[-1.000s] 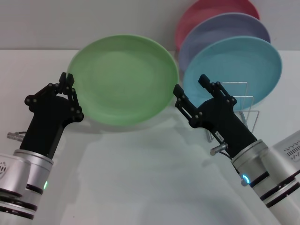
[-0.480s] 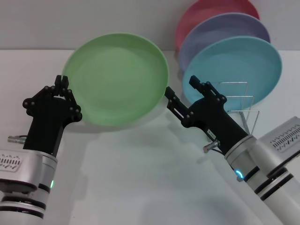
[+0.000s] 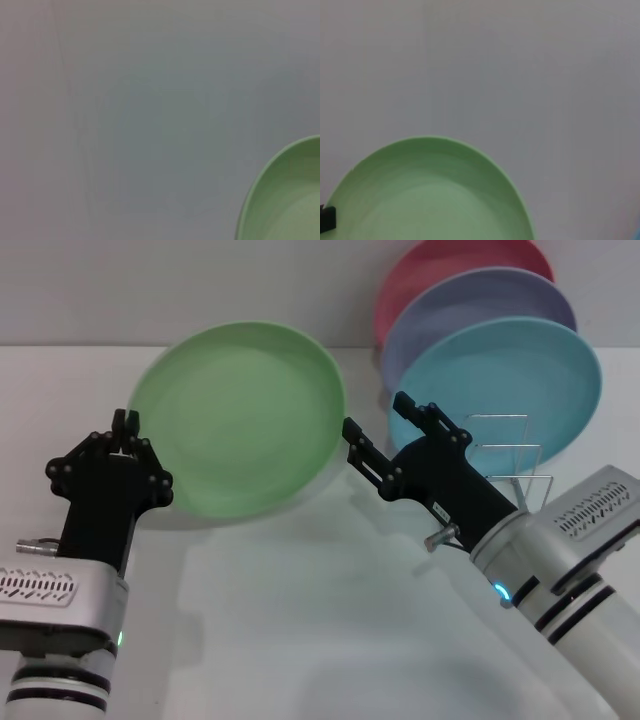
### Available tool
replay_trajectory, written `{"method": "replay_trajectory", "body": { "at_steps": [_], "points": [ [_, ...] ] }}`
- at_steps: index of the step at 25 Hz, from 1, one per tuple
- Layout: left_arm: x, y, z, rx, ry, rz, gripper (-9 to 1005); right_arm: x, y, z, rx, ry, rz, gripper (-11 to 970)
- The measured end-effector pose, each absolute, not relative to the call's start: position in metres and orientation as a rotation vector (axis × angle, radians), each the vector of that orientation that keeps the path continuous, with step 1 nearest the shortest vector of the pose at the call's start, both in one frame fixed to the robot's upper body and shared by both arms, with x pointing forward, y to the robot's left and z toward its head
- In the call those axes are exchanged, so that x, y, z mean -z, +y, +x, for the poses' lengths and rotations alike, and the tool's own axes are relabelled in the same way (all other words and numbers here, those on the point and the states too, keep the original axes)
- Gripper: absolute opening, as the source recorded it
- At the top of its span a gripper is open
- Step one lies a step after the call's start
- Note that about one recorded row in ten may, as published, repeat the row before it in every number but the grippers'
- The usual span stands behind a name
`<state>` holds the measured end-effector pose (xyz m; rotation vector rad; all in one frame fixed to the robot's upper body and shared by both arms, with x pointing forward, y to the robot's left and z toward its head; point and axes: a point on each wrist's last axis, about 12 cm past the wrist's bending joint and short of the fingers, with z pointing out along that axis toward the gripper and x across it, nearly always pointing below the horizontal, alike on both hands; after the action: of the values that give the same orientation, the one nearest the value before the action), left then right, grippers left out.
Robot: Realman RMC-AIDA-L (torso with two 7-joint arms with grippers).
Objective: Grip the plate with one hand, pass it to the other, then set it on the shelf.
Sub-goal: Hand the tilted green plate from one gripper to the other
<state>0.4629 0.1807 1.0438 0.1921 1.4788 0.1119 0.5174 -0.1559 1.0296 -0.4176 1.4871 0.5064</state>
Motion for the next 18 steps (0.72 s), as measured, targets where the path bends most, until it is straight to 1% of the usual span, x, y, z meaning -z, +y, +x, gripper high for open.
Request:
{"method": "replay_trajectory", "body": {
  "at_steps": [9,18],
  "points": [
    [-1.044,0.178,0.46,-0.136,1.51,0.171,45,-1.032,-0.149,0.528,-0.505,1.501,-0.46,712],
    [-1.045,0.175,0.458,-0.125,1.506,0.183,47,-1.033,-0.148,0.532,-0.499,1.512,-0.454,706]
  ]
}}
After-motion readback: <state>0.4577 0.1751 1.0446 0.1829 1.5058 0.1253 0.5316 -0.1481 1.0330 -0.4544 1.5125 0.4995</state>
